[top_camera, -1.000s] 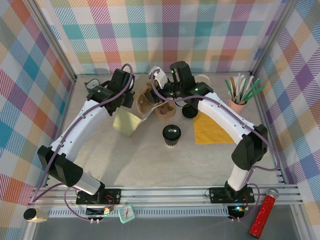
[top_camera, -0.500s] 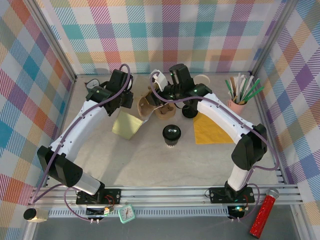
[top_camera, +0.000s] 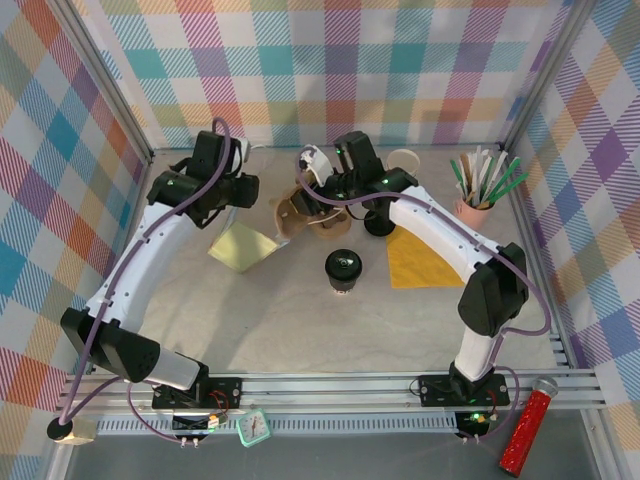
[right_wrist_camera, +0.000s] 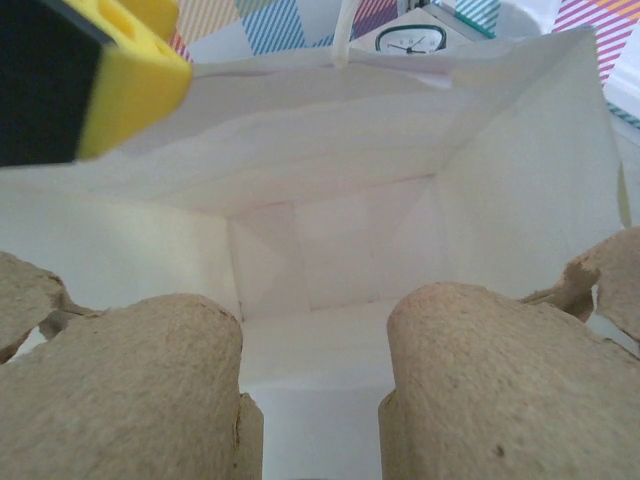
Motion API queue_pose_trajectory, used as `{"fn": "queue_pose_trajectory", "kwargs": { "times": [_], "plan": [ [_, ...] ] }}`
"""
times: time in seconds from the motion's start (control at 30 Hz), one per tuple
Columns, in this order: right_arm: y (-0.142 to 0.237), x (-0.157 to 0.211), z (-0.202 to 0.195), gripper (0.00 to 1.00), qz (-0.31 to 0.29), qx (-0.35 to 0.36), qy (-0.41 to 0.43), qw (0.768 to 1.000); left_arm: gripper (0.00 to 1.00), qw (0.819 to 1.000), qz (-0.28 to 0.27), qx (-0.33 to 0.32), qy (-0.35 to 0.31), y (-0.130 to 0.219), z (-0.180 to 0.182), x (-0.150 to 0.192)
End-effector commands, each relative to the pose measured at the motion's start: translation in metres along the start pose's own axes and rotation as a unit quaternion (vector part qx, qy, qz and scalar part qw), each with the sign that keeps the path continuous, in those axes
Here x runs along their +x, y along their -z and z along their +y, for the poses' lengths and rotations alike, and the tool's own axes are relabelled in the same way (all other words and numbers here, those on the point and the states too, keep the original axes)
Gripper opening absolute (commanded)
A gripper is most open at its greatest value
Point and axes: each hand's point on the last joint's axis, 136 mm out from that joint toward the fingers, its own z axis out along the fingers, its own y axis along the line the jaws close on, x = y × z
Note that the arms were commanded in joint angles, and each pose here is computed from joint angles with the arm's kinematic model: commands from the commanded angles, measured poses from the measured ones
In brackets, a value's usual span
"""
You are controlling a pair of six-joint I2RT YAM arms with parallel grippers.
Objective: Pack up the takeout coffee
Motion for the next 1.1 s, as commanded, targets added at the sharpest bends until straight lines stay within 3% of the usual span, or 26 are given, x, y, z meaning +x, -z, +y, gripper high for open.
{"fn": "queue_pose_trajectory", "kwargs": {
  "times": [0.0, 0.2, 0.3, 0.5, 1.07],
  "plan": [
    [0.003, -0.013, 0.008, 0.47, -0.01, -0.013, 0.018, 1.0, 0.52, 0.998, -0.04, 0.044, 0.024, 0.019, -0.009, -0.025],
    [0.0, -0.013, 0.009, 0.47, -0.007, -0.016, 0.019, 1.0, 0.55, 0.995, -0.056, 0.079, 0.023, 0.019, -0.022, -0.04],
    [-0.002, -0.013, 0.011, 0.47, -0.007, -0.018, 0.019, 1.0, 0.5, 0.995, -0.057, 0.077, 0.021, 0.009, -0.023, -0.045],
    [-0.004, -0.01, 0.01, 0.47, 0.001, -0.016, 0.021, 1.0, 0.0, 0.993, -0.056, 0.106, 0.02, -0.004, -0.037, -0.052],
    [0.034, -0.03, 0.03, 0.47, 0.012, -0.004, 0.065, 0.998, 0.0, 0.978, -0.066, 0.157, 0.119, 0.036, -0.046, -0.063]
  ]
}}
